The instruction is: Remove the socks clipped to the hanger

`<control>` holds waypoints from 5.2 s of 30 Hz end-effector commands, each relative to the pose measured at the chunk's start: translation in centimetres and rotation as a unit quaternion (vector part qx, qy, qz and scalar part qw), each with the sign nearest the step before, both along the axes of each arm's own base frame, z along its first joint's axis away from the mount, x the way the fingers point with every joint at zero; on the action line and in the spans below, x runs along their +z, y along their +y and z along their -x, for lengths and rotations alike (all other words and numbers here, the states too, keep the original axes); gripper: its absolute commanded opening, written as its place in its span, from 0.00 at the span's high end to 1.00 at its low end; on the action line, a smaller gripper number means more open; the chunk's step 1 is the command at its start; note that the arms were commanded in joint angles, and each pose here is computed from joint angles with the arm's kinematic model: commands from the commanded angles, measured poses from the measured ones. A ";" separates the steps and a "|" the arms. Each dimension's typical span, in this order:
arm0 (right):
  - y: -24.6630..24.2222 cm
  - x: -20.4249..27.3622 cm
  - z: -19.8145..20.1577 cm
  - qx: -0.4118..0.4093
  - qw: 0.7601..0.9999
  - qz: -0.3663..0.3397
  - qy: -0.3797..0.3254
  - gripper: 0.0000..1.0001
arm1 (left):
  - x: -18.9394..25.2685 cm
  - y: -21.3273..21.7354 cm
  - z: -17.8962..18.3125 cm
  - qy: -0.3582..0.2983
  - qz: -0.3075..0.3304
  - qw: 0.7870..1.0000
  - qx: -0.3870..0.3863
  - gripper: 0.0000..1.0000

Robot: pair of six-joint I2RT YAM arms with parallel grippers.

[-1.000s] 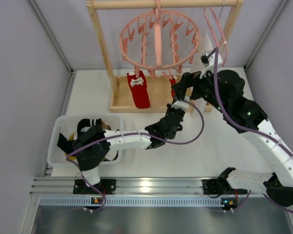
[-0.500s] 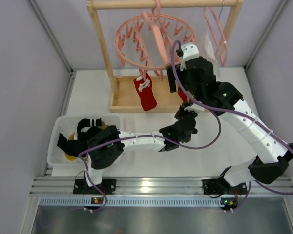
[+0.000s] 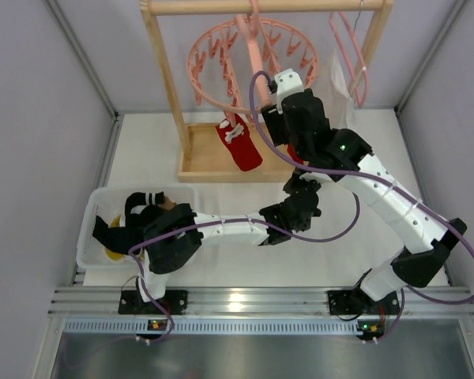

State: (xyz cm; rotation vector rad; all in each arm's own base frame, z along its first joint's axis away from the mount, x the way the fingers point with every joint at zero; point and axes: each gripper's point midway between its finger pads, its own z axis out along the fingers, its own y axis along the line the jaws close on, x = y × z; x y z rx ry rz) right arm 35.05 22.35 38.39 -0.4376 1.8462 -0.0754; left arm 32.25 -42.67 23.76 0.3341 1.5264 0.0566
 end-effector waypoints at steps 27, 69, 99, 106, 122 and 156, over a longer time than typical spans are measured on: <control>1.7 3.3 -2.5 -0.057 0.993 0.039 -0.092 0.82 | 2.8 -0.5 0.3 -0.019 0.040 0.999 -0.005 1.00; -4.3 -0.3 10.0 0.070 0.978 -0.192 -0.040 0.01 | -3.0 31.3 7.8 0.225 0.147 0.950 0.161 1.00; -3.5 -1.7 9.8 0.078 0.978 -0.190 -0.026 0.01 | 0.5 32.3 5.9 0.222 0.289 0.927 0.094 0.01; -3.0 -1.5 10.8 0.108 0.972 -0.206 -0.024 0.01 | 5.9 23.2 3.9 0.117 0.303 0.929 -0.177 0.01; 1.1 0.8 17.3 0.323 0.909 -0.265 -0.019 0.01 | 3.9 19.8 -2.7 0.019 0.227 0.947 -0.228 0.01; -0.7 8.1 14.8 0.231 0.915 -0.325 -0.061 0.00 | 1.2 8.6 3.1 0.006 0.143 0.980 -0.135 1.00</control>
